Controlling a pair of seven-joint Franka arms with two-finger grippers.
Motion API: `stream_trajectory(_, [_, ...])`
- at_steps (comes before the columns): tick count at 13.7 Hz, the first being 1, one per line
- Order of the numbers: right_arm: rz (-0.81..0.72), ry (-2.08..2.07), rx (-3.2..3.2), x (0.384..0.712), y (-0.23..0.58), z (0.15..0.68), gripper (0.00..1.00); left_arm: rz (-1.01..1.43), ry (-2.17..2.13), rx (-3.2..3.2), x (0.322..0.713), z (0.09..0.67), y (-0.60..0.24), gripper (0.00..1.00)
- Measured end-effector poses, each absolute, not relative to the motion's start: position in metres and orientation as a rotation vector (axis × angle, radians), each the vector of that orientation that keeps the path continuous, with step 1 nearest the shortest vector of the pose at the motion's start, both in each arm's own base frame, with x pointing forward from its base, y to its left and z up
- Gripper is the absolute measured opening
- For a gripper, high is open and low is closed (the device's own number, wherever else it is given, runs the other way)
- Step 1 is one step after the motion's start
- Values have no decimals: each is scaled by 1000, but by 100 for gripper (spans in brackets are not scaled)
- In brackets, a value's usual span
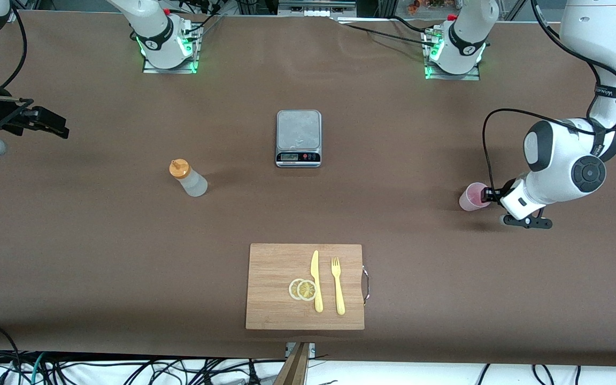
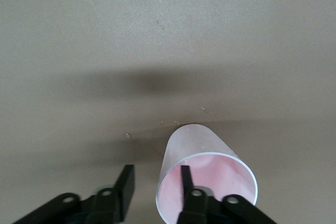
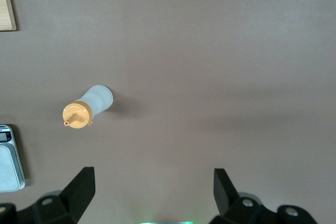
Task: Add sauce to pink cup with both arms
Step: 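Carry the pink cup with the left gripper onto the scale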
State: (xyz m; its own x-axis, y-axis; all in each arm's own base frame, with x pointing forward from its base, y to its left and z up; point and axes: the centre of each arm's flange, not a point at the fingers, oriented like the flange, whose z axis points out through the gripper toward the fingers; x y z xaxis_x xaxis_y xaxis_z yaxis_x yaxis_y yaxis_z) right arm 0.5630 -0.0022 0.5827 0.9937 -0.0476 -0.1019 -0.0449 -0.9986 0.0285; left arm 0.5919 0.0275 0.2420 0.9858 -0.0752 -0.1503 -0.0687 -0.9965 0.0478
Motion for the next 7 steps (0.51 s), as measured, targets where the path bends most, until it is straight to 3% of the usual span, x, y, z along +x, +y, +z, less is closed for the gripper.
stream_trajectory(3, [-160,-72,3110,563,-2,583,100,-237,-112,3088,592,242,27,7])
stream_trajectory(7, [-160,-72,3110,563,-2,583,100,-217,-118,3090,595,248,25,3])
